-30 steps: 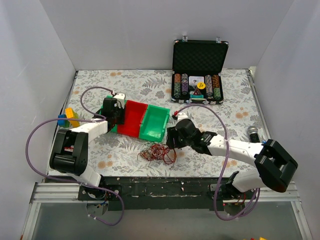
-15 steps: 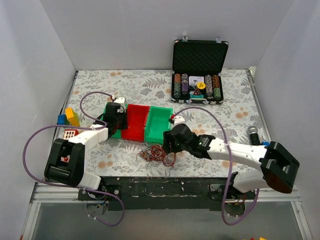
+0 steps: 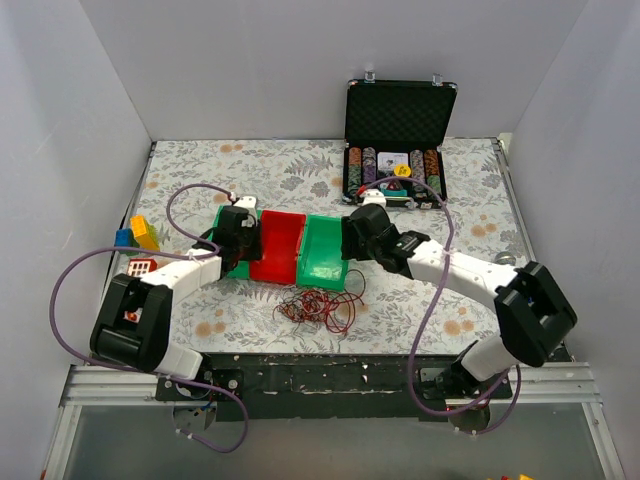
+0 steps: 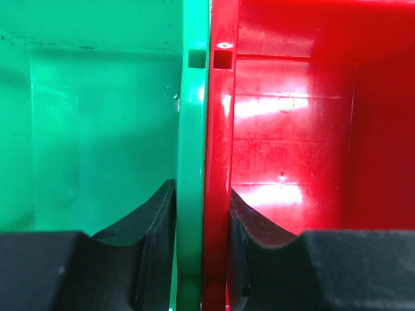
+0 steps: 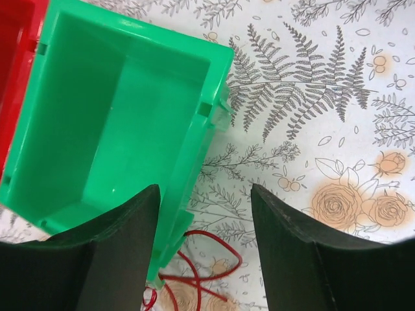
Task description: Untangle the cables
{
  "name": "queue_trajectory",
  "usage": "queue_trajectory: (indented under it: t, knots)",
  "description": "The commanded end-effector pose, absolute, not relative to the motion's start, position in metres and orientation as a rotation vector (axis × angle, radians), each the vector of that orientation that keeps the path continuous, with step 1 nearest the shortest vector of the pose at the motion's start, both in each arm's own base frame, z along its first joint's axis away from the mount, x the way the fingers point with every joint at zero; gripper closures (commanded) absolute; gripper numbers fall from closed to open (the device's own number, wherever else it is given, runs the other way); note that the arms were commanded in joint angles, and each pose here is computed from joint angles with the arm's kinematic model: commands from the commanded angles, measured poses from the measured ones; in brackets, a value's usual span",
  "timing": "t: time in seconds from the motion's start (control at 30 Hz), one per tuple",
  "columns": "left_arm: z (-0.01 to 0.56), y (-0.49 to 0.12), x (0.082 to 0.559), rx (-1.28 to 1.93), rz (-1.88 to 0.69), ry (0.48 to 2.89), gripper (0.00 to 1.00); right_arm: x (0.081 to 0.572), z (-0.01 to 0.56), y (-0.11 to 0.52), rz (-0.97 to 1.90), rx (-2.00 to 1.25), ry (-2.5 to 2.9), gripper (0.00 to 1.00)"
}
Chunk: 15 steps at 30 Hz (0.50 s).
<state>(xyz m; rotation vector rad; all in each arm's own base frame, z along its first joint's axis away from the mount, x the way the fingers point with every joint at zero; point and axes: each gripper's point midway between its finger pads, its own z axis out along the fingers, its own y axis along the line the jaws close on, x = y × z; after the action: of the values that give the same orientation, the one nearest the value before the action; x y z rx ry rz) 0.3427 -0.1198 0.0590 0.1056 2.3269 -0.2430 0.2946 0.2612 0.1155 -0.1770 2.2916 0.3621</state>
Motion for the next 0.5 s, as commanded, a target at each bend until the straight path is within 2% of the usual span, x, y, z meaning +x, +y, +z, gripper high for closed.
queue_trajectory:
  t: [0.0,0.03,0.3,0.47]
  knots:
    - [0.063,-0.147,0.339,0.066,-0.385,2.351,0.82,0.315,0.114,0.271,0.349,-0.216,2.280,0.37]
    - [0.063,-0.147,0.340,0.065,-0.381,2.350,0.81,0.318,0.111,0.273,0.350,-0.221,2.282,0.39]
    - [0.060,-0.147,0.349,0.058,-0.349,2.367,0.71,0.344,0.094,0.262,0.341,-0.155,2.326,0.70]
    - [0.060,-0.149,0.353,0.071,-0.346,2.391,0.57,0.366,0.096,0.260,0.323,-0.142,2.326,0.90]
